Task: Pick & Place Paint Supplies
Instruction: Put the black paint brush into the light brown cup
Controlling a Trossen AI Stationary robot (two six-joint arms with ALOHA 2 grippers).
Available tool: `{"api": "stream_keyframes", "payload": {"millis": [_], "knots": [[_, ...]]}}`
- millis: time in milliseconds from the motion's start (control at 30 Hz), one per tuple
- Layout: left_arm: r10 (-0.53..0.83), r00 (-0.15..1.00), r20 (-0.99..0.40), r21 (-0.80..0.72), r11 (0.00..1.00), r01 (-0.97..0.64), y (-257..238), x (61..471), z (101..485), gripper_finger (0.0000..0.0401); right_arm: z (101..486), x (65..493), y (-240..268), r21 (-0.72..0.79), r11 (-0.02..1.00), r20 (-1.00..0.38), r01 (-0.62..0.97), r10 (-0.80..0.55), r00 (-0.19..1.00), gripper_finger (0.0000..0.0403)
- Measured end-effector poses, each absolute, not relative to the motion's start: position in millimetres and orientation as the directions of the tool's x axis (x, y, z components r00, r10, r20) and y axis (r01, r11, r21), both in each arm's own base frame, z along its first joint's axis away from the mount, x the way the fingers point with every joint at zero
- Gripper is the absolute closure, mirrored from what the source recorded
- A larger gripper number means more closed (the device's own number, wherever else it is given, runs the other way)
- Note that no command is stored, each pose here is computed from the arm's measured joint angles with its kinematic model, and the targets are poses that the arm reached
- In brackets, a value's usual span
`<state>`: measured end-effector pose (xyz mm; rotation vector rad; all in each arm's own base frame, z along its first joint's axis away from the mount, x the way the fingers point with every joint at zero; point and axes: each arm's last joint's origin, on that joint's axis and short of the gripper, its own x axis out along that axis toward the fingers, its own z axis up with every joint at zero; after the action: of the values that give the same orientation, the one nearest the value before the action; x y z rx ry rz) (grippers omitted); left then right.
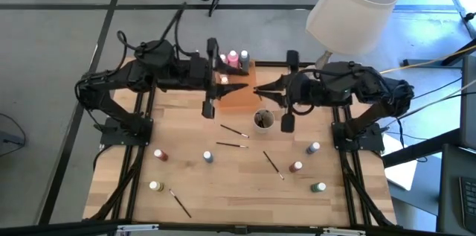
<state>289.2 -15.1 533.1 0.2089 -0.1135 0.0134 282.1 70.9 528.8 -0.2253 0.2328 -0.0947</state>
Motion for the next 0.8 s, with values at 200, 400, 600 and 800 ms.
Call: {"api": "stream_keyframes", "payload": {"millis": [200,400,600,800], "knots": [[0.248,0.967,0.060,0.199,0.946,-0.255,-7,274,534,0.0250,547,229,70,-0.186,0.982,-0.220,-0.030,-0.012,0.975,0.0389],[0.304,0.950,-0.076,0.175,0.942,-0.288,1,265,524,0.0244,576,137,53,-0.070,0.997,-0.086,0.011,-0.017,0.996,0.0389],[0.330,0.932,-0.148,0.194,0.934,-0.300,8,263,517,0.0244,566,94,39,-0.012,0.993,-0.128,0.121,-0.122,0.984,0.0389],[0.334,0.916,-0.220,0.207,0.934,-0.291,17,262,509,0.0244,526,107,46,-0.048,0.966,-0.200,0.252,-0.257,0.946,0.0389]]}}
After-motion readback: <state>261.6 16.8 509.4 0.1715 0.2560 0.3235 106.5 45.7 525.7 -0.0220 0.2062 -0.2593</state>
